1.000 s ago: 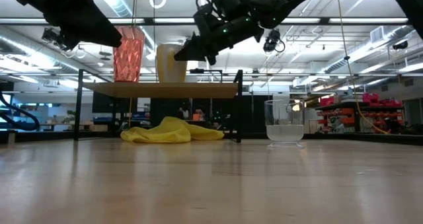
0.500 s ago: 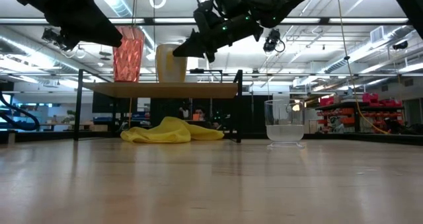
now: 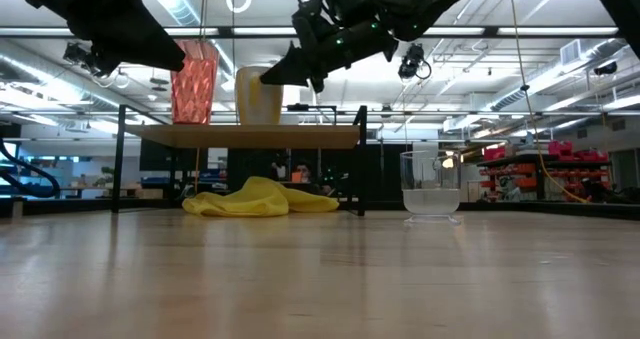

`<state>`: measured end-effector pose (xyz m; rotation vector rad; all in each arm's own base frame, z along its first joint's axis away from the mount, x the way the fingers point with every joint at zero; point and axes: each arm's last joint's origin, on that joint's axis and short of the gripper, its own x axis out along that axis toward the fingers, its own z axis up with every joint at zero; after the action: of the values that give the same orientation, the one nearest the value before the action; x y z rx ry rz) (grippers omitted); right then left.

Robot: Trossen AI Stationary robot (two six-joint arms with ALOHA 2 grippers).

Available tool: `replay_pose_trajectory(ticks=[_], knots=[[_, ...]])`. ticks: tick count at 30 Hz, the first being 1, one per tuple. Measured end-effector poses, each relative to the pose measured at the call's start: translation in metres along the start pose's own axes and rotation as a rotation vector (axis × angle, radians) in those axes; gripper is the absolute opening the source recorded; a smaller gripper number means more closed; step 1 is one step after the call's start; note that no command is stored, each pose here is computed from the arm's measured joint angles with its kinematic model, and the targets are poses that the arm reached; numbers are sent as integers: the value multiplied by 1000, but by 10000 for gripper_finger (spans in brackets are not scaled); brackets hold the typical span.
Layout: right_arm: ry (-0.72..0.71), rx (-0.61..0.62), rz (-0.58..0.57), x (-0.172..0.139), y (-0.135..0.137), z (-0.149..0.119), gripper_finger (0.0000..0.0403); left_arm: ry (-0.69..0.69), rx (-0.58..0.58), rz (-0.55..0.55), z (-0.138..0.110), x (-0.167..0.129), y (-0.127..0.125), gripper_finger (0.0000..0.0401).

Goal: Stack small to large cups/mugs on shelf
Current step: Put the yellow mug on the shelf, then put the transparent mug on the shelf

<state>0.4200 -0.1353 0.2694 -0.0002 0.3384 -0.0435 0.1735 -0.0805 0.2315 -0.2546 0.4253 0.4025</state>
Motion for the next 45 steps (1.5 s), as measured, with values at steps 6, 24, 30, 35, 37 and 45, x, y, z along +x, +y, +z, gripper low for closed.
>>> replay_pose_trajectory(ticks=[6,24,30,35,37,45], knots=[[63,15,-37,-7,0,-1,6,0,0,0,0,0,0,107],[297,84,-89,-141,66,53,55,5,-20,4,-1,0,1,107],[385,101,-179,-205,118,57,55,4,-28,3,-1,0,0,107],[391,110,-205,-240,161,40,55,4,-31,3,-1,0,0,107],[377,112,-233,-248,175,24,55,4,-37,3,-1,0,0,107],[299,165,-333,-230,206,-85,55,4,-39,3,0,0,0,107]])
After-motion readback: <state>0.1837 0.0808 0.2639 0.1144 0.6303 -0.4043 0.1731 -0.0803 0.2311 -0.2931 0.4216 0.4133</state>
